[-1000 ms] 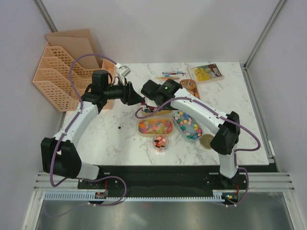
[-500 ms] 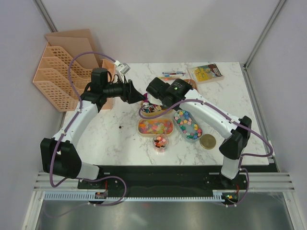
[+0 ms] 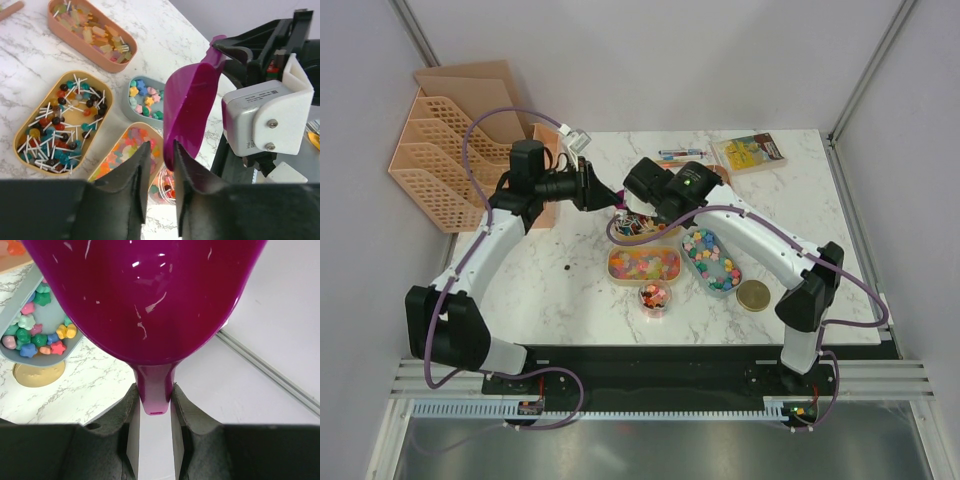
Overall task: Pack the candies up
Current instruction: Adjust the spatula.
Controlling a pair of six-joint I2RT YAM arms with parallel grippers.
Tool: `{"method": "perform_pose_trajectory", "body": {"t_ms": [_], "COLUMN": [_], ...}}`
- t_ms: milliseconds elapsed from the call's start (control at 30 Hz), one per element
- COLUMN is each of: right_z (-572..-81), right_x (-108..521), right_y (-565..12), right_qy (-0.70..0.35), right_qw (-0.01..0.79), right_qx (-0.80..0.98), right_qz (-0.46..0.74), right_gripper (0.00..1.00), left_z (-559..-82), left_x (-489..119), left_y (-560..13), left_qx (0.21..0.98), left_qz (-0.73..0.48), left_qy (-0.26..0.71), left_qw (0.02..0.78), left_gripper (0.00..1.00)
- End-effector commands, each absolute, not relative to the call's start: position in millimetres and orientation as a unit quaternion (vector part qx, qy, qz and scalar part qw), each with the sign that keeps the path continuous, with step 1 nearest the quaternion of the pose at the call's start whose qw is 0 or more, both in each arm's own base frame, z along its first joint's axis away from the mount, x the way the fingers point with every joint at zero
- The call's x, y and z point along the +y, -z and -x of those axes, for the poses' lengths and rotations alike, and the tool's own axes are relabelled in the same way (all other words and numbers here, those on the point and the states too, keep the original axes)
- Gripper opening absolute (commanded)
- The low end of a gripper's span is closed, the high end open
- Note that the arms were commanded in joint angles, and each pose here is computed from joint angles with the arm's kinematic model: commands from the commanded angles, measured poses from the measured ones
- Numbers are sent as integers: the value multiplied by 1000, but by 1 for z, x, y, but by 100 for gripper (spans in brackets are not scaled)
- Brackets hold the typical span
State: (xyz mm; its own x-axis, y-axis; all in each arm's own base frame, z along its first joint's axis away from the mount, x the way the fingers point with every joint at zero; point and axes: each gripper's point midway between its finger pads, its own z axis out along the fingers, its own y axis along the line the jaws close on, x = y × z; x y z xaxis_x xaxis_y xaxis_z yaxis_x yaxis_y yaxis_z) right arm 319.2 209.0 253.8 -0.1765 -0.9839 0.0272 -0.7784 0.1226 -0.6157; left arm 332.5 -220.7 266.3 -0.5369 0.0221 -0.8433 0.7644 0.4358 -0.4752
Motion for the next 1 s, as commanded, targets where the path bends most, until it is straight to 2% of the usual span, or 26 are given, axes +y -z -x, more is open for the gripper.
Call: {"method": "perform_pose_trajectory", "body": {"t_ms": [0,67,100,133,300,367,433,500,533,567,600,633,667,700,767,967], "right_z": [-323,-325,-325,-326,-326,-324,-317,-308,-305,-302,-297,-294,-292,-286,-274,-251], "right_x": [218,224,225,226,226,217,211,198,194,182,181,178,166,160,158,187], "right_y": [-264,-260,-259,-260,-264,-272,-270,-275,-277,-284,-286,-289,-315,-299,-308,-345], "right_qy": [252,246,244,242,235,224,194,151,133,114,90,77,66,58,15,-61], "right_qw": [227,227,227,228,240,253,252,264,271,298,317,338,403,398,462,520], "right_qx": [730,732,733,733,734,745,759,771,773,769,762,753,734,720,681,597], "right_qz": [594,594,593,594,590,575,569,559,558,554,557,559,543,566,568,608], "right_gripper": [0,0,0,0,0,13,40,52,54,65,68,70,70,70,70,70], "left_z": [-322,-315,-313,-312,-302,-296,-299,-296,-296,-291,-293,-293,-292,-290,-289,-293], "left_x": [-231,-235,-235,-235,-231,-230,-227,-225,-225,-223,-223,-224,-223,-223,-223,-223], "left_y": [-287,-291,-292,-293,-302,-307,-308,-308,-307,-308,-309,-306,-305,-304,-301,-288], "left_qx": [710,698,696,695,680,669,664,655,651,651,640,640,643,639,636,645], "left_qz": [-282,-287,-289,-289,-297,-306,-307,-311,-314,-305,-319,-316,-309,-312,-313,-297], "left_qy": [515,540,543,544,578,594,603,620,626,641,642,647,653,658,667,670], "left_qw": [388,373,371,370,340,325,318,300,294,269,277,267,255,247,230,217], "left_gripper": [29,23,6,2,2,2,2,2,2,2,2,2,2,2,2,2]}}
